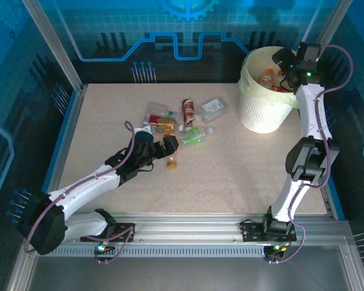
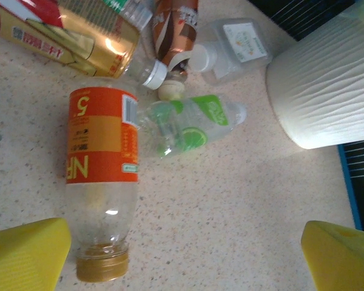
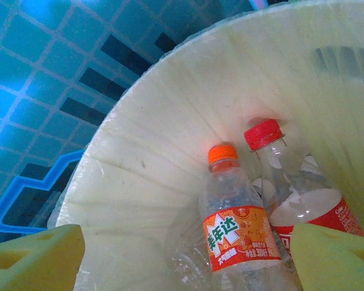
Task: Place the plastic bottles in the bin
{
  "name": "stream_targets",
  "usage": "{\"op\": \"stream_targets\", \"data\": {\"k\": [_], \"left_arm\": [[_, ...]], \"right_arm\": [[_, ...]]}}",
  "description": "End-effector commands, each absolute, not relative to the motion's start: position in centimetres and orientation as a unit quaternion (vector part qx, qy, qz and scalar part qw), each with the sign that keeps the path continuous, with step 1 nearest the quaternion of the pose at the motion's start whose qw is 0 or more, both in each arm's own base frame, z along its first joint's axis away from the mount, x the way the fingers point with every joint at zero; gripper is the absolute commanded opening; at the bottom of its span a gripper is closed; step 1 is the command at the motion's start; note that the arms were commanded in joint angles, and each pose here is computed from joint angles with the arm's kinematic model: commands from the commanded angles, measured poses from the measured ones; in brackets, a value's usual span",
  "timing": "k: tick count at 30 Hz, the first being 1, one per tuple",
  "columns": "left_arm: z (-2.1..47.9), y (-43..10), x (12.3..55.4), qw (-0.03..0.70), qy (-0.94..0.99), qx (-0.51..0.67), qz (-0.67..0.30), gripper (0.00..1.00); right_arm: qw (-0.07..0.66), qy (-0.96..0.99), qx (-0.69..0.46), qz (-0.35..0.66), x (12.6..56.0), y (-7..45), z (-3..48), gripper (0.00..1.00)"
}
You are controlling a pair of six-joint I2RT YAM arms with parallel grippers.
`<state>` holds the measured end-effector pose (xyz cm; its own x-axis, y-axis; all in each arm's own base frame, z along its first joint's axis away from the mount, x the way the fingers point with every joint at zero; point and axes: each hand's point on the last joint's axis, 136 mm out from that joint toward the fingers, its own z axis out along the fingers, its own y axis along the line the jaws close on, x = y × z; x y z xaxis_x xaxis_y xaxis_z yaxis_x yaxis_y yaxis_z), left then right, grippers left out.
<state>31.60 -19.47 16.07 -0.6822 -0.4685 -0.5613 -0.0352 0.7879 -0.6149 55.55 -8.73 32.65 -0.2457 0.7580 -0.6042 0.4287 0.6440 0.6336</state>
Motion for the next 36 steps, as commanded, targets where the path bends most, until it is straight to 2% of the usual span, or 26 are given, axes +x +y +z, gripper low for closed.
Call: {"op": "stream_targets", "data": {"k": [1, 10, 16, 24, 29, 36], "left_arm": [[13.7, -18.6, 31.3, 0.338, 0.892, -0.161, -0.253, 0.99], [9.4, -18.2, 31.5, 0.269, 0.932, -0.167, -0.173, 0.99], [7.4, -19.7, 32.0, 0.225, 0.952, -0.135, -0.158, 0.99], [5.2, -20.8, 33.0, 0.196, 0.968, -0.102, -0.12, 0.99], [3.8, -21.1, 33.1, 0.182, 0.977, -0.077, -0.085, 0.98], [2.8, -21.3, 33.1, 0.178, 0.981, -0.061, -0.05, 0.91]], "right_arm": [[0.503, 0.759, 0.374, 0.175, 54.0, -8.8, 35.8, 0.89], [0.519, 0.772, 0.308, 0.2, 52.4, -5.4, 38.4, 0.91], [0.525, 0.783, 0.258, 0.211, 49.7, -2.9, 39.5, 1.0], [0.538, 0.778, 0.225, 0.234, 45.6, -0.2, 40.2, 1.0], [0.548, 0.783, 0.144, 0.256, 42.8, 4.1, 40.9, 1.0], [0.553, 0.785, 0.044, 0.276, 38.6, 10.4, 39.8, 1.0]]}}
